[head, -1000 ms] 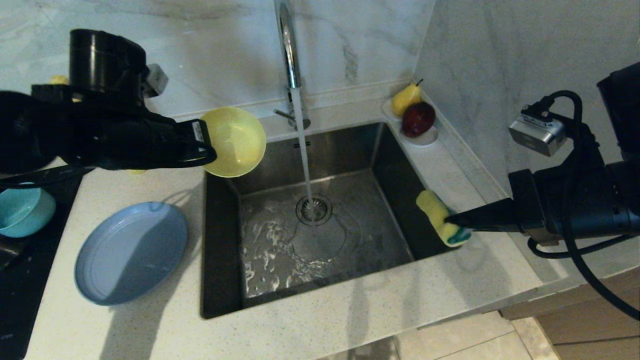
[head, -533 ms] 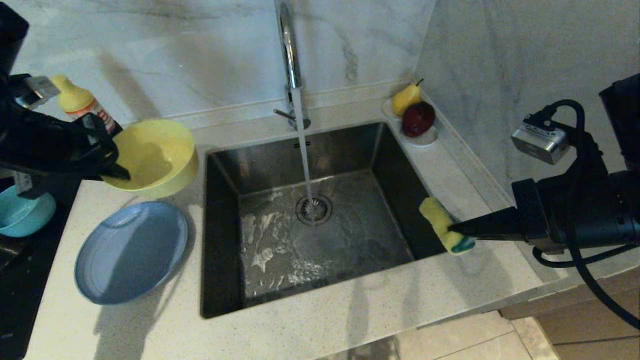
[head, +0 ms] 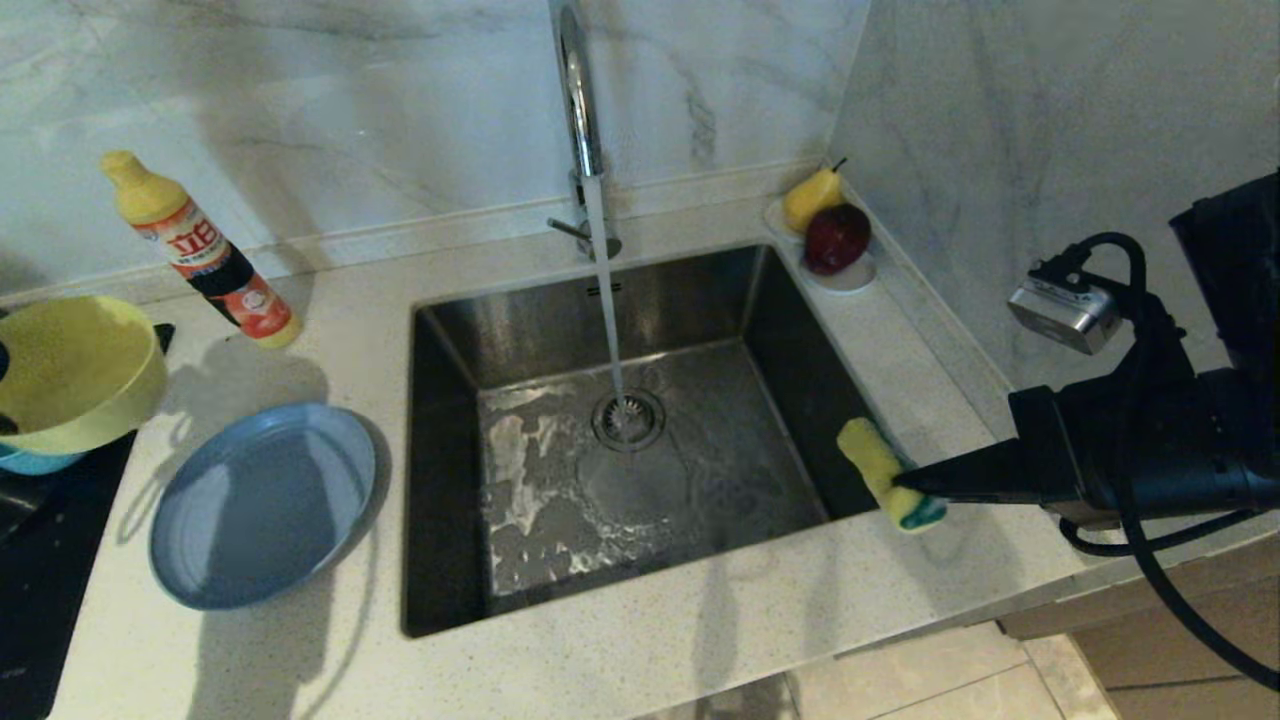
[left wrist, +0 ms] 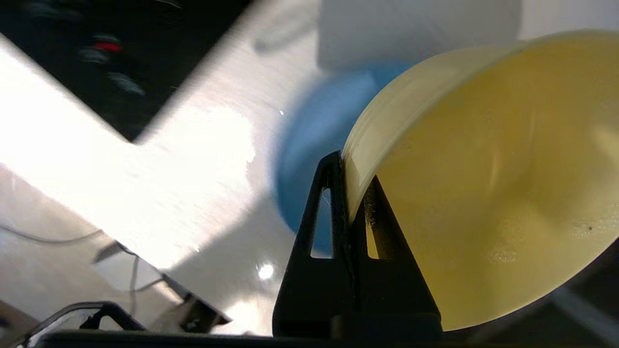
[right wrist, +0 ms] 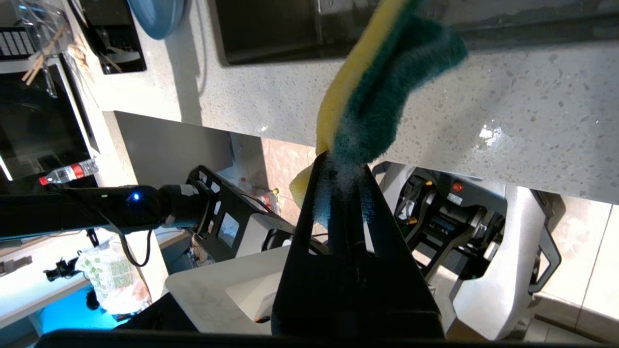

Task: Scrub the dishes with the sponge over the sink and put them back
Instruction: Place the bowl on the table

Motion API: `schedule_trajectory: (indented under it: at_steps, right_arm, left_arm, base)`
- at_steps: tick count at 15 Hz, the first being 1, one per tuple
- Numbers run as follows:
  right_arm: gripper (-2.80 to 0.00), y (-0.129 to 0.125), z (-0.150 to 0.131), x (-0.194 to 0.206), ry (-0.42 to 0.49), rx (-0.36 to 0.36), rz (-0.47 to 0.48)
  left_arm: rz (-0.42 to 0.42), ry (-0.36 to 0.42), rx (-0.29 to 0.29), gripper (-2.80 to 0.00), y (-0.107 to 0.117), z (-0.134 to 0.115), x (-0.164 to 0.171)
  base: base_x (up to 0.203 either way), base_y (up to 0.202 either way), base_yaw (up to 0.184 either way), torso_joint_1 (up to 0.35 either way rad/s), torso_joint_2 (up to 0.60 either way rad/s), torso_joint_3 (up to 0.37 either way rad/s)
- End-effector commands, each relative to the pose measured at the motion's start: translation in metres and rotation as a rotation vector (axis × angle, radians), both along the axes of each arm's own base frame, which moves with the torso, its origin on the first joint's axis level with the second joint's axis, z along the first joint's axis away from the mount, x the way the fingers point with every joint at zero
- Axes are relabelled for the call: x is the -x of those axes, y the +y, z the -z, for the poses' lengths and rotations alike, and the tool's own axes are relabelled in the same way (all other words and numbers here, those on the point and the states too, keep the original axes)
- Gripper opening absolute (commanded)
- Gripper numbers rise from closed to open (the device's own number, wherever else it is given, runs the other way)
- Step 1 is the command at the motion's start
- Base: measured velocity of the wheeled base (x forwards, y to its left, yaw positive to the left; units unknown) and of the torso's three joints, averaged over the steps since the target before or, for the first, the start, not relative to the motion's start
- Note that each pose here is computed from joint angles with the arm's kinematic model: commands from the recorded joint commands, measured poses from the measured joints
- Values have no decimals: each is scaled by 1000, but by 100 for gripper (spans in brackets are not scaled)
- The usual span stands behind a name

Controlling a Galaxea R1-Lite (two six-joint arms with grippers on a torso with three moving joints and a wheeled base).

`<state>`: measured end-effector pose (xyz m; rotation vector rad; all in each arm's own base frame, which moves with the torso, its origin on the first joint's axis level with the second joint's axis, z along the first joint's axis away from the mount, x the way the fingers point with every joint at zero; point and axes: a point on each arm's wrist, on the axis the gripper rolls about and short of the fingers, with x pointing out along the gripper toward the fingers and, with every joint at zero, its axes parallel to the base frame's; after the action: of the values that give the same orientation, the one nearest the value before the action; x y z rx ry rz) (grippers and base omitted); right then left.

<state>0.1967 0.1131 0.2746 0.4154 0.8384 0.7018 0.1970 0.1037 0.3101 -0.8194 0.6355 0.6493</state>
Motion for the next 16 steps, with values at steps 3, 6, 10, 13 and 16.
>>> schedule_trajectory:
  at_steps: [3, 6, 10, 13, 16]
  right_arm:
    - [-280, 2, 3, -3, 13, 4, -3]
    - [-280, 3, 5, -5, 22, 9, -3]
    - [-280, 6, 11, -11, 27, 25, -11]
    - [-280, 8, 15, -14, 34, 27, -14]
    - [-280, 8, 12, -15, 25, 23, -13]
  left_arm:
    - [-185, 28, 24, -280, 51, 36, -2]
    - [-252, 46, 41, -280, 75, 56, -3]
    - [-330, 94, 81, -280, 112, 89, -9]
    - [-370, 116, 114, -280, 136, 113, -14]
    - [-407, 157, 154, -280, 155, 133, -13]
  base:
    - [0, 0, 0, 0, 0, 0]
    - [0, 0, 0, 0, 0, 0]
    - [0, 0, 0, 0, 0, 0]
    - [0, 0, 0, 0, 0, 0]
    - [0, 0, 0, 0, 0, 0]
